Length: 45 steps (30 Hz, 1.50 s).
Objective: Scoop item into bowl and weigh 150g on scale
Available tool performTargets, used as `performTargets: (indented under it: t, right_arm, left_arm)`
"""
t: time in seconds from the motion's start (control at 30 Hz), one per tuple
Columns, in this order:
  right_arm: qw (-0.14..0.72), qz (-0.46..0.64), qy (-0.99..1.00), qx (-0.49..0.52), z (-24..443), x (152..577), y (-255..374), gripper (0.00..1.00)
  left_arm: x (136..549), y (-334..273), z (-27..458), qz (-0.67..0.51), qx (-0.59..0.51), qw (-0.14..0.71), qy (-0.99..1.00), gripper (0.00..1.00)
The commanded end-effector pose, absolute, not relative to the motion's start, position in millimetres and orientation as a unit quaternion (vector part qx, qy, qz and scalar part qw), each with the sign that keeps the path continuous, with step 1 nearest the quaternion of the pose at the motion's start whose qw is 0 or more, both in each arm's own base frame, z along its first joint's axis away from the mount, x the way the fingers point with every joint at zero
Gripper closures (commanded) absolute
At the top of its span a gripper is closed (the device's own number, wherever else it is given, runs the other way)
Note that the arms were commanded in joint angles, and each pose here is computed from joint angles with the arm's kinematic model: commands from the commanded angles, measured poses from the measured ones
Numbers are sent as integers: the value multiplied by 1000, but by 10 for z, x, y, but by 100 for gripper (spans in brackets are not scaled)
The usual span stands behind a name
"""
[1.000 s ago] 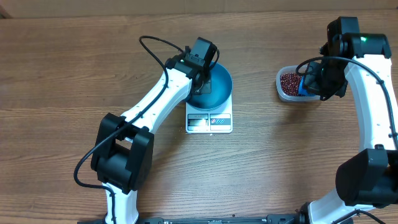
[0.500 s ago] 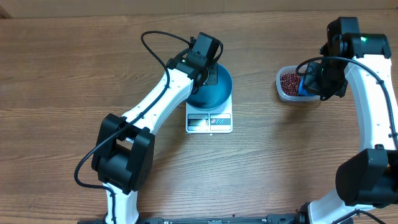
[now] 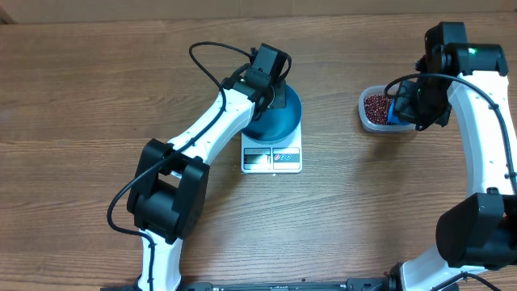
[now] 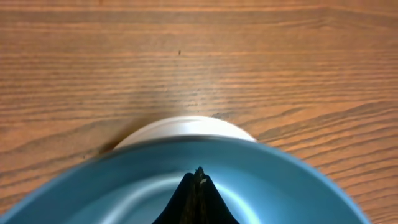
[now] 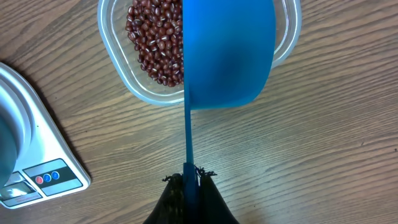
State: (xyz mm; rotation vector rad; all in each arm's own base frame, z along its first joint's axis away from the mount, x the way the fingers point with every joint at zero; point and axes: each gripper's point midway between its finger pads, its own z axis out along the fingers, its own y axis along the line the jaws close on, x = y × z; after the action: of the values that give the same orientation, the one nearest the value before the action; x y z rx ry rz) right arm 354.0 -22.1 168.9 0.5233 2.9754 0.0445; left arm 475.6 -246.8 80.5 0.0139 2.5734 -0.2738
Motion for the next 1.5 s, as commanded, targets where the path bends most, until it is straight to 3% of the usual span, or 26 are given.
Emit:
performTargets:
  t: [0.0, 0.73, 1.1, 1.47]
  right_arm:
    - [60, 17, 983, 174, 1671, 3549, -222, 96]
    - [61, 17, 983, 174, 1672, 3558, -222, 96]
    - [62, 17, 983, 174, 1671, 3560, -222, 96]
    - [61, 17, 983, 174, 1671, 3558, -222, 96]
  left_arm:
    - [4776, -2585, 860, -120, 8, 277, 953, 96]
    - [4727, -2914, 961, -204, 38, 265, 942, 96]
    - [4333, -3131, 900, -278, 67, 170, 943, 96]
    - [4293, -3233, 962, -310, 78, 162, 934, 96]
